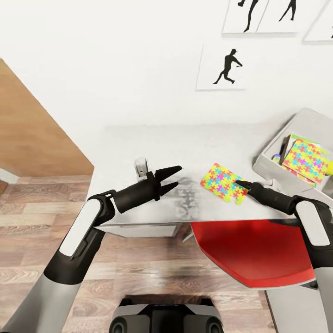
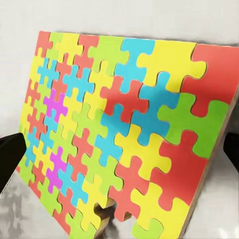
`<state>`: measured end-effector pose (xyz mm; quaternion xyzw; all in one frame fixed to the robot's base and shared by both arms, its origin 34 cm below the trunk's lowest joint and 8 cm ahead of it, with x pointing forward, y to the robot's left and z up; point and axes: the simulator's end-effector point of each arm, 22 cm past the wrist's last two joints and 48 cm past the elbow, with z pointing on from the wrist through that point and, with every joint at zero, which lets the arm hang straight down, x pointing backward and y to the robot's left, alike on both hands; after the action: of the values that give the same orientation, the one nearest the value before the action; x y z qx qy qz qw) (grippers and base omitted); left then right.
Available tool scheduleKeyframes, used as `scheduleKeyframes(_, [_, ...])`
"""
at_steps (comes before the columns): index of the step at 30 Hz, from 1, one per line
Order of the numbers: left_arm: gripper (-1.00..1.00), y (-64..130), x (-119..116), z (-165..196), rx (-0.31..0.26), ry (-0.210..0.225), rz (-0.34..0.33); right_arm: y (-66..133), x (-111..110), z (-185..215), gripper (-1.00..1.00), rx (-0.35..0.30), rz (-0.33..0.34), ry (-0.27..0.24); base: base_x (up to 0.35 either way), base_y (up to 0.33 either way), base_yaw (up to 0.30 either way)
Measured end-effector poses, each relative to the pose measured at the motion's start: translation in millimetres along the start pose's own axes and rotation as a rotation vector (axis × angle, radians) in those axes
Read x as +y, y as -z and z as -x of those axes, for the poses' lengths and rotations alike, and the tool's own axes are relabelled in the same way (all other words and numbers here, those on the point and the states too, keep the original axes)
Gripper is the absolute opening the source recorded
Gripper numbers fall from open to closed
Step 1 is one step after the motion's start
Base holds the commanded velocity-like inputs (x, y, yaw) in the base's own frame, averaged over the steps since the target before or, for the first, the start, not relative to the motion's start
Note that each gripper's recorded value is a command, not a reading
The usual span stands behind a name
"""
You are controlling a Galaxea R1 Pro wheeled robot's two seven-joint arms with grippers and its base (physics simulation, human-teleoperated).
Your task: Put all the toys in the child's room - the three board games (two on the bed and one on the table), the two jigsaw puzzles on the table, and the tennis ball on the table - inside the toy box on the table in the child's room.
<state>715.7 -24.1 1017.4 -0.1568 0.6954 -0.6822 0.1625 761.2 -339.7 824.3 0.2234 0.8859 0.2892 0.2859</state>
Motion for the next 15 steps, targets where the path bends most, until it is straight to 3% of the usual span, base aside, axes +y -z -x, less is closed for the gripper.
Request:
scheduleKeyframes(6, [1.00,-0.1,0.7,-0.1,0.000,0.001,0.002,0.6,0.3,-0.5,1.00,0.003,0.011,-0.005,0.000,0.000,0.261])
scheduleKeyframes(15, [1.00,-0.3,1.0,-0.2,0.000,0.001,0.003,4.9,-2.1,1.3,1.00,-0.005,0.066,-0.055,0.000,0.000,0.277])
